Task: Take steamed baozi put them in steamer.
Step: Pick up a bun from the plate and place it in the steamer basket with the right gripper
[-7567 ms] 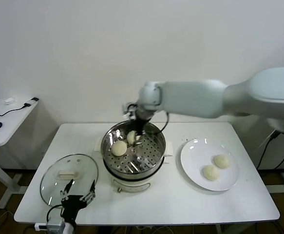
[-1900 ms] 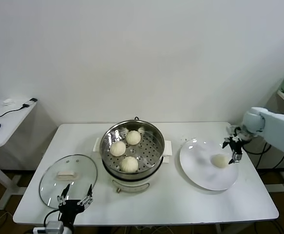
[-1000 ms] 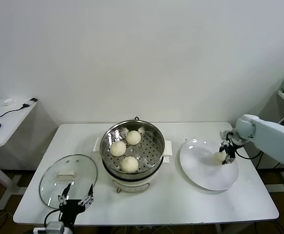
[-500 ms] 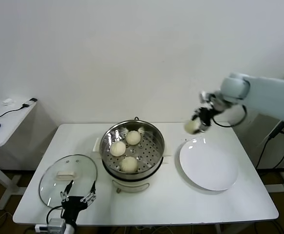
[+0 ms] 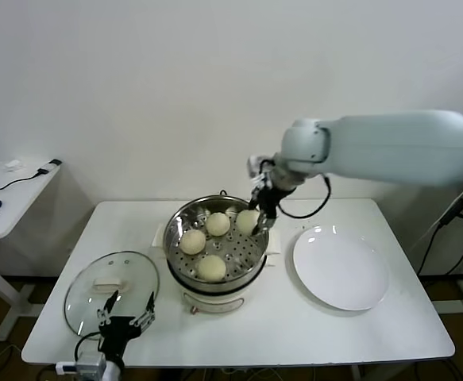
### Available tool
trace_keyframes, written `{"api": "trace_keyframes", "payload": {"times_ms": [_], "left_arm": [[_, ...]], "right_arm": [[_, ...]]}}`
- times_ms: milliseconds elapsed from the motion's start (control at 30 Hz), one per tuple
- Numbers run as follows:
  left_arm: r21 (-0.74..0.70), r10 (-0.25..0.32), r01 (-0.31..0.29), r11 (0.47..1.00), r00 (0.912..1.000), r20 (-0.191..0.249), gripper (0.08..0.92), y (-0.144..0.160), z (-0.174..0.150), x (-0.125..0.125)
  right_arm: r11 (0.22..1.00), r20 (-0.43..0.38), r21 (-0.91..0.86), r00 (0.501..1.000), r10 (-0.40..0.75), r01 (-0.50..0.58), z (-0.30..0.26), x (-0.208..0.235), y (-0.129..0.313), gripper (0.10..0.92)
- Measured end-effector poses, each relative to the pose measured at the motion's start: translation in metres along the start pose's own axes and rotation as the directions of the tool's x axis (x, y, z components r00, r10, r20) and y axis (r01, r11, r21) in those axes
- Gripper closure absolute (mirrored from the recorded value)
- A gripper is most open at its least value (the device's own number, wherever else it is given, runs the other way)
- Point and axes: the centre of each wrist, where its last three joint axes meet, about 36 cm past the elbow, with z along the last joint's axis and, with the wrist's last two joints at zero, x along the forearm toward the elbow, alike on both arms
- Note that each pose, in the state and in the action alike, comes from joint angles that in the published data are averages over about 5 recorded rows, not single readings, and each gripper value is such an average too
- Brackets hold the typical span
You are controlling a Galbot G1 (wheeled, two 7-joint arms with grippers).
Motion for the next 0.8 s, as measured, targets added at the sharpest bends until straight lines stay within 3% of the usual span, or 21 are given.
{"api": "trace_keyframes", "payload": {"times_ms": [567,800], "left_arm": [[-0.002,0.005,-0.005,1.000,1.0000,-0.004,0.177,0.001,0.002,-0.002],[0.000,0.007,-0.007,1.000,1.0000,-0.005,0.177,0.001,0.002,0.000]], "right_arm": [[1.000,-0.068,0.025,0.998,-0.006,0.008,-0.015,-0.074,-0.006,0.377],[0.999,-0.054,0.032,0.998,-0.022,0.023,-0.013,-0.076,-0.010,0.230]]}}
